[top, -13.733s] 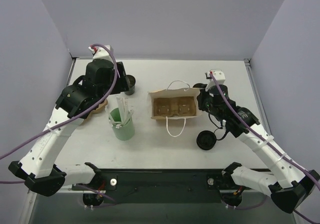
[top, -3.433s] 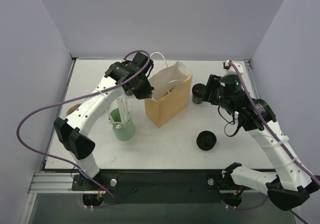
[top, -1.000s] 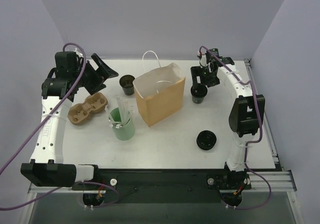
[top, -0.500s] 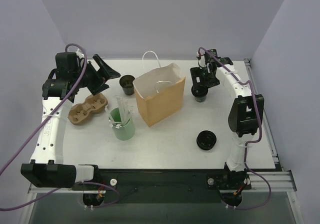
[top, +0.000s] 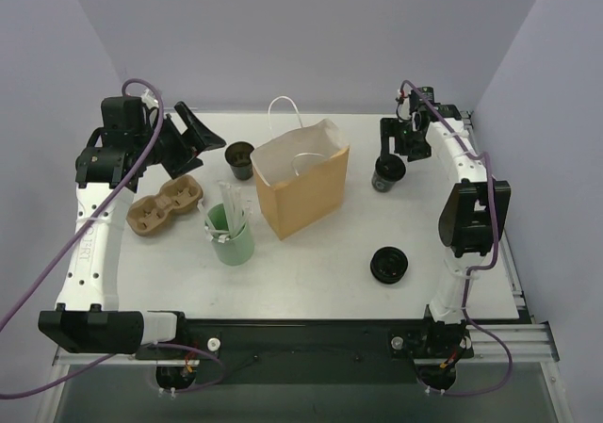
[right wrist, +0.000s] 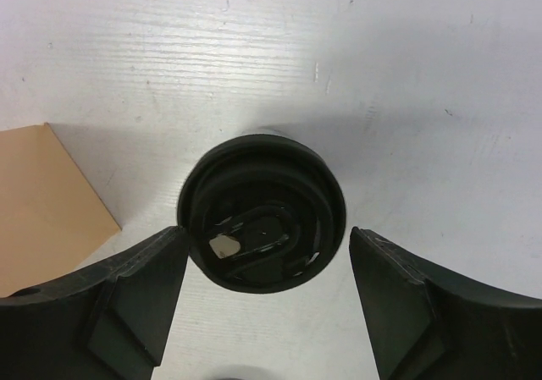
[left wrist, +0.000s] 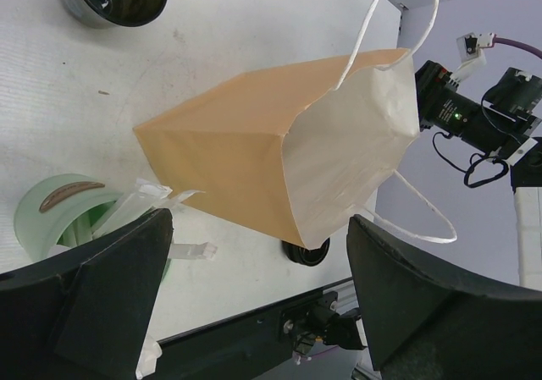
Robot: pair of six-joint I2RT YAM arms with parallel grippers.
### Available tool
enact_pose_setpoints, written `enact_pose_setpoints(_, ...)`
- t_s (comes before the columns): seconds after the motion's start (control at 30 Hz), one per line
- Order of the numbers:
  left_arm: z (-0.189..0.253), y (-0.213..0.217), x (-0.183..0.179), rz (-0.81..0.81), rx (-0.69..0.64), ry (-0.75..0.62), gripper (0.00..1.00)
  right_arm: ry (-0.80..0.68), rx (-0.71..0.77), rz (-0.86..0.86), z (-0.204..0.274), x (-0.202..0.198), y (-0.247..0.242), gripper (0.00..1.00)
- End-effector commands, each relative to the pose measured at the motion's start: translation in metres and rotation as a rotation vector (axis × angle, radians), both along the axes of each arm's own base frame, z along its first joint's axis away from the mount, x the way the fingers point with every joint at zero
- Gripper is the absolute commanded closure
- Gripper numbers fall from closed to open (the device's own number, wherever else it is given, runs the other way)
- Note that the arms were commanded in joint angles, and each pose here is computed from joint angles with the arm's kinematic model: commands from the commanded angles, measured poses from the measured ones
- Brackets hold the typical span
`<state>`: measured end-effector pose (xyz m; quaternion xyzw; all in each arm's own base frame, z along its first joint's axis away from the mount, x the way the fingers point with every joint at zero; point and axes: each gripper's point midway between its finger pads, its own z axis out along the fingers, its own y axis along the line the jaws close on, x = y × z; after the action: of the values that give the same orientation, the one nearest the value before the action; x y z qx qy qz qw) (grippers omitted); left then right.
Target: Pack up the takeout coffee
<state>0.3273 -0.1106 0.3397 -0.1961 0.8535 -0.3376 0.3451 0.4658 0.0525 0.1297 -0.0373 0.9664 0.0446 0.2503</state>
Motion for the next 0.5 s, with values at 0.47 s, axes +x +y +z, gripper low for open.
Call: enact_pose_setpoints(0.47,0.0032,-0.0013,-0.0005,-0.013,-0.011,-0.014,0.07,-0.069,0.015,0.069,0.0346,0.0019,0.0122,0.17)
